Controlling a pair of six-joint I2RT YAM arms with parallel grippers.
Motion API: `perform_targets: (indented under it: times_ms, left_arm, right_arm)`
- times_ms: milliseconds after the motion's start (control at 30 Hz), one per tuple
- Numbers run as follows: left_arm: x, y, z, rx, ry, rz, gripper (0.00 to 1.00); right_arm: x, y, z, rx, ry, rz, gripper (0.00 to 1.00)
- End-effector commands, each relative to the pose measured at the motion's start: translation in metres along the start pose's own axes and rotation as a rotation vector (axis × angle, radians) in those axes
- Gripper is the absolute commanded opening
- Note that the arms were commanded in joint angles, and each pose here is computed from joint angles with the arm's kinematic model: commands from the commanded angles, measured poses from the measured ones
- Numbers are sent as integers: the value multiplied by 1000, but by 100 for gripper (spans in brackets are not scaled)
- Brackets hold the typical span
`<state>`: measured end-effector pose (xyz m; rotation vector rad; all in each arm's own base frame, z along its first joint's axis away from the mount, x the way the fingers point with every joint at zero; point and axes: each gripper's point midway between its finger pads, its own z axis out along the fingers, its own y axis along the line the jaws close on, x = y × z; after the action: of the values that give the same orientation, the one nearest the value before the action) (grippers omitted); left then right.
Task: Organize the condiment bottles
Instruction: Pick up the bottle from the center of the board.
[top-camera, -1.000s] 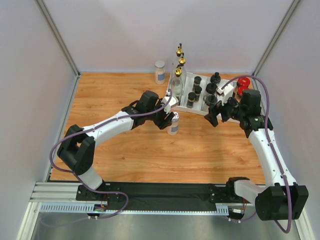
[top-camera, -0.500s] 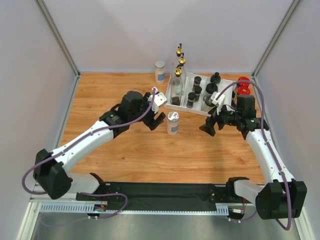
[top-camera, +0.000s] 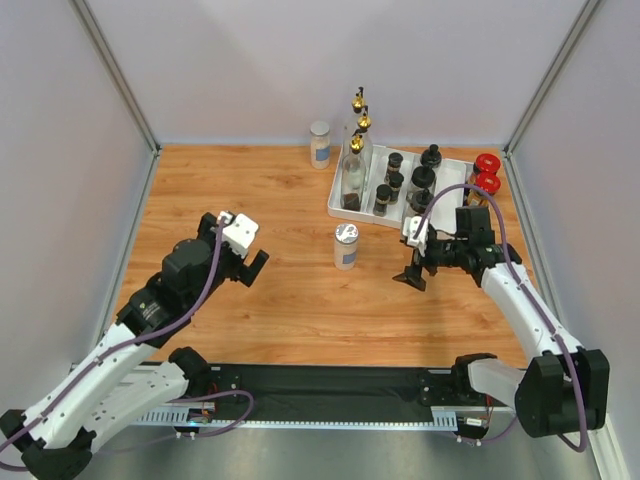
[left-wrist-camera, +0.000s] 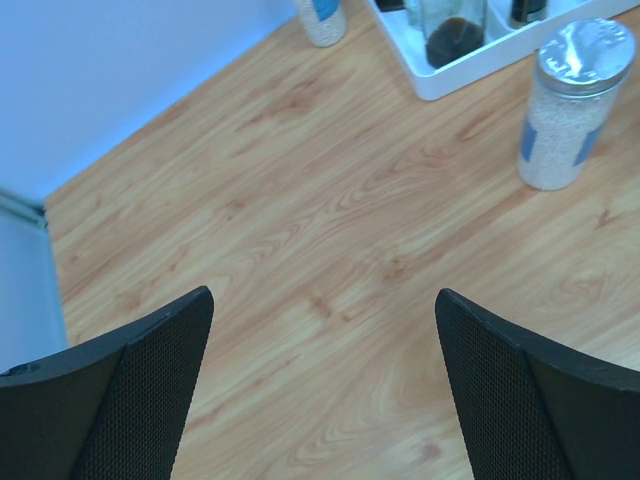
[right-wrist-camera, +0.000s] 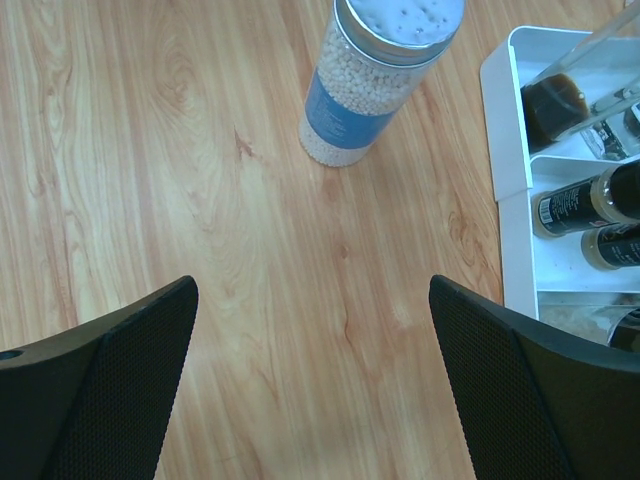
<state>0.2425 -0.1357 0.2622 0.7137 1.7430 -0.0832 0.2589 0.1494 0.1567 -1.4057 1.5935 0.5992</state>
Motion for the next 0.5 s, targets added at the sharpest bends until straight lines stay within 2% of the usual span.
perform_targets:
  times_ms: [0,200,467]
  left_arm:
    - [14,24,-10,-142,12,2,100]
    - [18,25,-11,-160,-3,-22,100]
    - [21,28,-12,-184,3,-24,100]
  right_arm:
    - [-11,-21,1,34,15,-44,100]
    - [-16,-53,25,144,113,33,100]
    - [-22,-64,63,152,186,33,100]
